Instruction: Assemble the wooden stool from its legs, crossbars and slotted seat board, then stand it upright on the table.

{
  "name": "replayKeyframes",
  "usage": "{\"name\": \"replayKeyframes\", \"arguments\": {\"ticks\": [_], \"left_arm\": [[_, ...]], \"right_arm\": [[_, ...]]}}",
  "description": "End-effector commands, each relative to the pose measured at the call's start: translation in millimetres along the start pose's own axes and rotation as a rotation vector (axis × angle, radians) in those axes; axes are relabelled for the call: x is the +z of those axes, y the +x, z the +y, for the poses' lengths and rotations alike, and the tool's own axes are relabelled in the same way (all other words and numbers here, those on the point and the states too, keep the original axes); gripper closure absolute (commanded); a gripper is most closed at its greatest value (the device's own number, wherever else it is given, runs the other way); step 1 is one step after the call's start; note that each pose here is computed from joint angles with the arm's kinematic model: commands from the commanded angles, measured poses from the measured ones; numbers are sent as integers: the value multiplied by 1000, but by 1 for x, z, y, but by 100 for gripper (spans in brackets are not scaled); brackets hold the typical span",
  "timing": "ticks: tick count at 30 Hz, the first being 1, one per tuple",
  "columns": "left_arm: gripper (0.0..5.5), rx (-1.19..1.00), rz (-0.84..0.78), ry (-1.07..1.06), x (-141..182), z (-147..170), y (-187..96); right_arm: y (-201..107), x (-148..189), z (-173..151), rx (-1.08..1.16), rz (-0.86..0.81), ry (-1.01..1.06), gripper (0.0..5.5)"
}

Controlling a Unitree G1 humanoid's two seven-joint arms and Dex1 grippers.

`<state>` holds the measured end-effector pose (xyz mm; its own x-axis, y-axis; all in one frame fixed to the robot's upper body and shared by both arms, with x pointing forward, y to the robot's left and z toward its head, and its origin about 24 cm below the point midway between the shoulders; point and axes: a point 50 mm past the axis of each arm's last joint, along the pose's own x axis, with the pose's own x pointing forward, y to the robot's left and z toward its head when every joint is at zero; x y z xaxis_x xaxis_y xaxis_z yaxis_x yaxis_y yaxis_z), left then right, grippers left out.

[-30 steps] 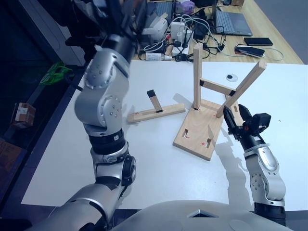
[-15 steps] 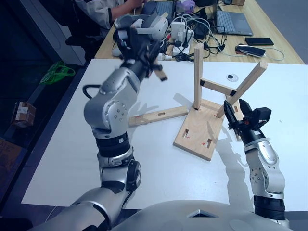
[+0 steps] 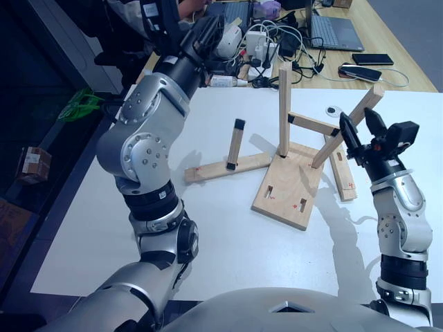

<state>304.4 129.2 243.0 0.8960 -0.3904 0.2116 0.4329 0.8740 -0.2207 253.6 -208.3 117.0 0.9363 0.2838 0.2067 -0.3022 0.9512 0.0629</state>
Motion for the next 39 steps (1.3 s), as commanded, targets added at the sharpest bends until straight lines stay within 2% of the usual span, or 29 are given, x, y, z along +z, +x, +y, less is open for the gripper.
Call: {"name": "replayKeyframes", "arguments": {"ticks": [1, 3, 5, 8, 9, 13, 16, 22, 30, 34, 39], "left_arm": [[549, -5, 108, 79, -15, 10, -10], [549, -13, 272, 183, -34, 20, -19], [549, -8, 504, 285, -63, 35, -27], [549, 28, 679, 299, -89, 54, -11], [531, 20, 712, 299, -94, 56, -2], [466, -97, 785, 349, -105, 47, 44], [466, -124, 855, 369, -117, 46, 59], [377, -173, 968, 335, -140, 46, 62], [264, -226, 1086, 216, -155, 37, 56], [258, -199, 1120, 228, -163, 38, 52], [258, -222, 1102, 126, -156, 33, 55]], "right_arm": [[-4, -3, 7, 57, 37, 27, 237], [-7, -5, 7, 67, 53, 33, 237], [-8, -7, 6, 69, 71, 33, 237], [-8, -10, 8, 70, 93, 41, 237], [-7, -11, 9, 73, 97, 48, 237], [-4, -12, 15, 93, 113, 74, 237], [-4, -14, 20, 102, 119, 93, 237], [-3, -17, 27, 109, 140, 110, 237], [1, -17, 33, 124, 151, 128, 237], [5, -18, 35, 130, 153, 130, 237], [7, -16, 37, 126, 145, 135, 237]]}}
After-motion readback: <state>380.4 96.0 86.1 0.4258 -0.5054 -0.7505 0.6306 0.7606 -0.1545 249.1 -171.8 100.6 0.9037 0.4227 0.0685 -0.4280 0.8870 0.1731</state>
